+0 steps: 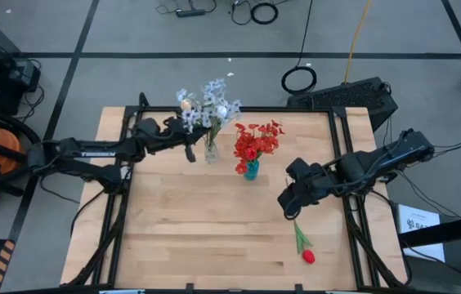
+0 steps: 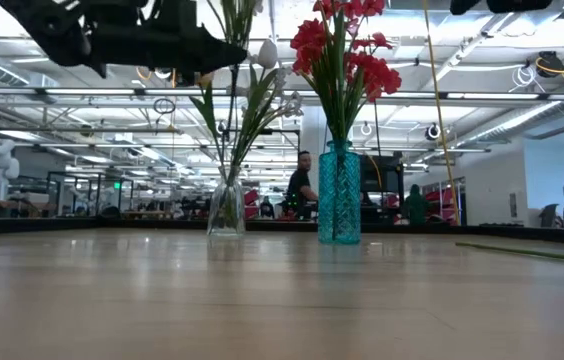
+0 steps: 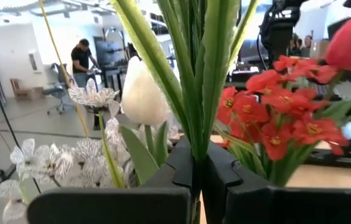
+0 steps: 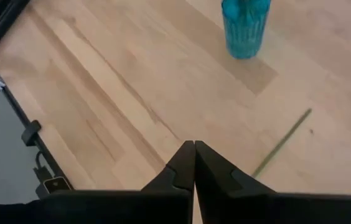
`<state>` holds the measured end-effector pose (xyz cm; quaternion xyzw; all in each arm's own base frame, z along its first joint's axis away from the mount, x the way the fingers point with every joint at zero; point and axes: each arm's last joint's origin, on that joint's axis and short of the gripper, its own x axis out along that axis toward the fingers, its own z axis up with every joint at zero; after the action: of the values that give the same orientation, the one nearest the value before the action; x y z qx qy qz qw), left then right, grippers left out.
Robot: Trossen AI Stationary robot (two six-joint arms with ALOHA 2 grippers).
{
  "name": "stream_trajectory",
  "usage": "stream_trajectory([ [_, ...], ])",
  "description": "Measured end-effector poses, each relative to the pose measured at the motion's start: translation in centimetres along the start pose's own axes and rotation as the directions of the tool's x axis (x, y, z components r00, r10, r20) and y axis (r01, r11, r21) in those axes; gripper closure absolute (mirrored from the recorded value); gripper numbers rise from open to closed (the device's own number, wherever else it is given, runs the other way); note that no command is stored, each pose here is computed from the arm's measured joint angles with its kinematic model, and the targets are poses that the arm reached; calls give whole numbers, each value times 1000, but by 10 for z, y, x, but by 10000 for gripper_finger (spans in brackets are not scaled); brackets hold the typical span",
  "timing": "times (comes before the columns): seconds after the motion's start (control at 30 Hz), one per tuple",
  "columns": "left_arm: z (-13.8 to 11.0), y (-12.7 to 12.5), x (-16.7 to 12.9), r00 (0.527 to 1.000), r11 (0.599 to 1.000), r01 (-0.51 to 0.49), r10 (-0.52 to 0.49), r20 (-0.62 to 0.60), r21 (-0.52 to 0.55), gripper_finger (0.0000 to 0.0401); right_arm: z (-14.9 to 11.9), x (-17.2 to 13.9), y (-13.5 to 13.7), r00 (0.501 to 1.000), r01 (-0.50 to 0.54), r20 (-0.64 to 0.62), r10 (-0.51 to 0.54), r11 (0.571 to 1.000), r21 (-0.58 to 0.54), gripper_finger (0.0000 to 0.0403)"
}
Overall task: Sort flowers into vase by color
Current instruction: Put the white flowers into the transparent vase
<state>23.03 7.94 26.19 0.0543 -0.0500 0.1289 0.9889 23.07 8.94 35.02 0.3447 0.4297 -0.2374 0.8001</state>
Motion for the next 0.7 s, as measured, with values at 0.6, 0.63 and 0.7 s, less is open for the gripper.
stream_trajectory([
  [0.6, -37, 12, 13, 998, 999, -38, 36, -52, -26, 392, -5, 0, 6, 999, -49, 7, 48, 996, 71, 403],
  [0.63, -39, 13, 10, 998, 998, -46, 45, -35, -29, 392, -5, 0, 6, 999, -50, 7, 49, 996, 71, 403],
  [0.7, -46, 16, 2, 998, 996, -64, 63, -18, -68, 392, -5, 0, 6, 999, -51, 8, 51, 996, 72, 403],
])
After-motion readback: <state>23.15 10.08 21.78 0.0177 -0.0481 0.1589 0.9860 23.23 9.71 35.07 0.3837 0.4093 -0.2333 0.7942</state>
